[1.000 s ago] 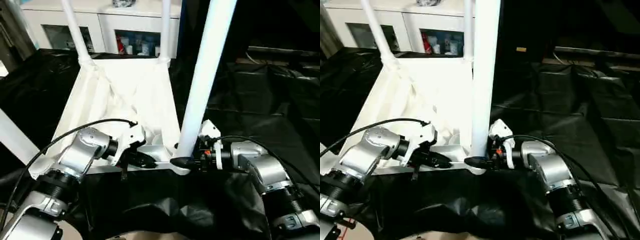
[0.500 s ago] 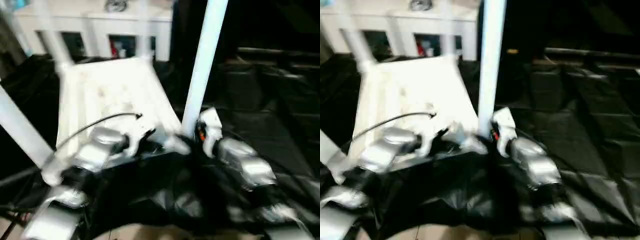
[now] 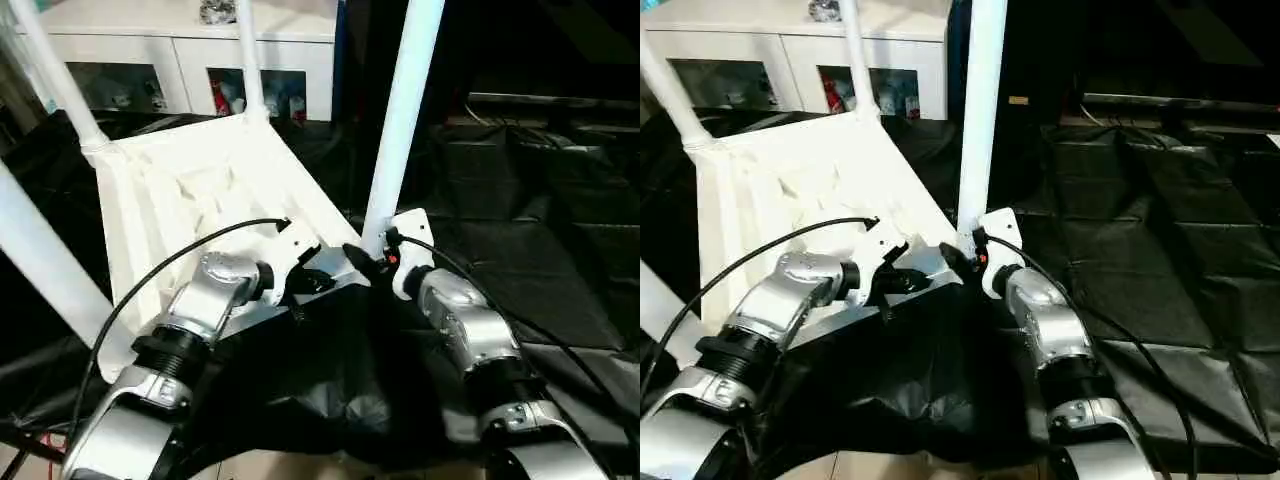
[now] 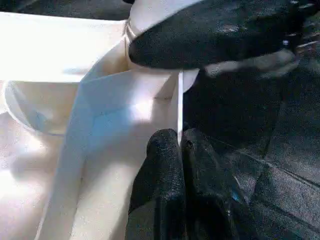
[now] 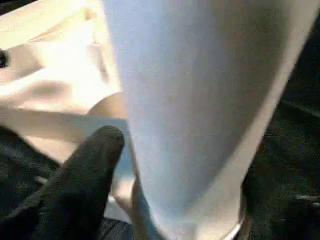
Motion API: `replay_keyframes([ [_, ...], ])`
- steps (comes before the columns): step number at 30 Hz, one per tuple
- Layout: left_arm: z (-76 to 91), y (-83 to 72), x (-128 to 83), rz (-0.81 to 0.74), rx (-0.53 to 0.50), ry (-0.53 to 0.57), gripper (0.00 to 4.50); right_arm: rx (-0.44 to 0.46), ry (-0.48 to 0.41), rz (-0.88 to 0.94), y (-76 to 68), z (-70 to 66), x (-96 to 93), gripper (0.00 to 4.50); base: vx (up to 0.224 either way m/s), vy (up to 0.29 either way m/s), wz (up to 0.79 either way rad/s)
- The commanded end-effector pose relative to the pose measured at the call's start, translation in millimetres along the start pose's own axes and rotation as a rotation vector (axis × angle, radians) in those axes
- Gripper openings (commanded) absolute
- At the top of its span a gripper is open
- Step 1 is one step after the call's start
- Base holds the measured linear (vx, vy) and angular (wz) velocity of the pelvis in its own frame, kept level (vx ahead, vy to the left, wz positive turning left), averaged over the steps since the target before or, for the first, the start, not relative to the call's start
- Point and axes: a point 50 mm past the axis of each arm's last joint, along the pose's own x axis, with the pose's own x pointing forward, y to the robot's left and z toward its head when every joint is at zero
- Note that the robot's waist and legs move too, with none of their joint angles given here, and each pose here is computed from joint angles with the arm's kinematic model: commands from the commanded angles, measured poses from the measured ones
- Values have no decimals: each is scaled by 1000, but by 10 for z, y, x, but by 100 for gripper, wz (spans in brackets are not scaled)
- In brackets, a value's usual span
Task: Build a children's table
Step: Rotate leg to tighten
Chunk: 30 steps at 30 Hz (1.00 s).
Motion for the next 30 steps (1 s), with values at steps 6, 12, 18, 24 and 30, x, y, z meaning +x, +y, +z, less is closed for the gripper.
replay_keyframes([
  [6,39,-125,-60,-175,98,-14,0,-87,125,419,305,-167,-118,363,0,0,0],
  [12,-54,-115,-198,-242,112,25,0,-105,152,532,266,-148,-279,363,0,0,0],
  [18,-79,-126,-266,-288,115,30,0,-107,164,585,255,-125,-347,333,0,0,0],
  [24,-103,-131,-301,-311,117,44,0,-106,176,615,262,-110,-366,285,0,0,0],
  [30,-52,-80,-218,-211,94,12,0,-68,151,585,311,-150,-331,267,0,0,0],
])
